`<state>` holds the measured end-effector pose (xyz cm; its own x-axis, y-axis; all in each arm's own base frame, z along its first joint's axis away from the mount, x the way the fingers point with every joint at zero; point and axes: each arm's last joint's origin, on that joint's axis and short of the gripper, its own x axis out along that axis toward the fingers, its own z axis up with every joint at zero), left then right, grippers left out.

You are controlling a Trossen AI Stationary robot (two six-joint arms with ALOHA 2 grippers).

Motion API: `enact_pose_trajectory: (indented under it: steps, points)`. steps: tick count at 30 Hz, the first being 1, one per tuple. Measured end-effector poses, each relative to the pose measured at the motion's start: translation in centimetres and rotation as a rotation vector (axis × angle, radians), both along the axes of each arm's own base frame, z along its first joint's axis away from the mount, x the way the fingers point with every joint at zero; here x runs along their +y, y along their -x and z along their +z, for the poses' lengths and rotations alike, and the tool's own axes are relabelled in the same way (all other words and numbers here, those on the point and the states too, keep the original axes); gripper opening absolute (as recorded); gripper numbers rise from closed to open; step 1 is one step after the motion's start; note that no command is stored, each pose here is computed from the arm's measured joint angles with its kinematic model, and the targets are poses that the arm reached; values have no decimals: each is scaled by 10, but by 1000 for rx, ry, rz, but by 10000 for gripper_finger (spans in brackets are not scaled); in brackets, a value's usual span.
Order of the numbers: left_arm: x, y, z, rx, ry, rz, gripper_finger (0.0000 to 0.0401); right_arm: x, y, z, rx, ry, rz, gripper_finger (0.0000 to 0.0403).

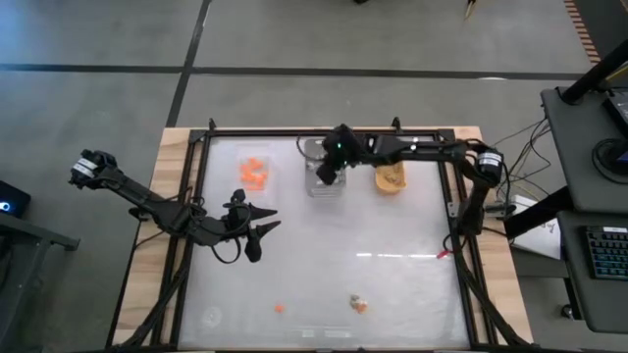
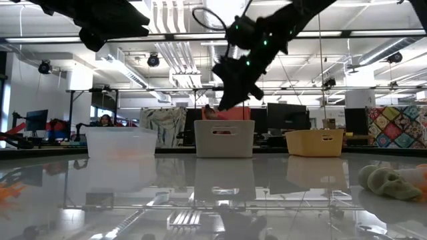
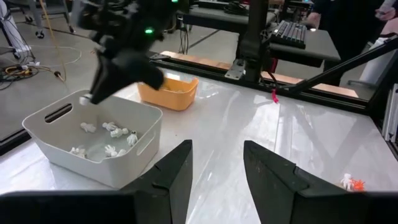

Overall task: Sort Halloween decoration
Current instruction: Put the white skeleton toy into the gray bin, then put the orange spider toy into the transparent white bin

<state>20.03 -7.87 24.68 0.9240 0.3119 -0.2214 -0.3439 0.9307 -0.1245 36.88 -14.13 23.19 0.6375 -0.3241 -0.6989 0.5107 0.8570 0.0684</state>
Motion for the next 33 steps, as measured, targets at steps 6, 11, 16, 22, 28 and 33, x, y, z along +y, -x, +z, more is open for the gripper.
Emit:
enact_pose_trajectory:
  steps: [6, 11, 16, 22, 28, 33]
  points:
    - [0, 0, 0, 0, -1, 0, 126, -28, 5, -15, 20, -21, -80, 40]
    - [0, 0, 0, 0, 0, 0, 126, -32, 4, -17, 5, -13, -87, 63]
    - [0, 0, 0, 0, 0, 0, 126, -32, 3, -17, -2, -10, -85, 118]
    - [0, 0, 0, -2, 6, 1, 126, -32, 3, -16, -1, -9, -84, 168]
    - [0, 0, 0, -3, 10, 2, 126, -28, -2, -3, -32, -18, -49, 182]
    - [0, 0, 0, -4, 14, 3, 126, -11, -6, 16, -80, -30, 40, 176]
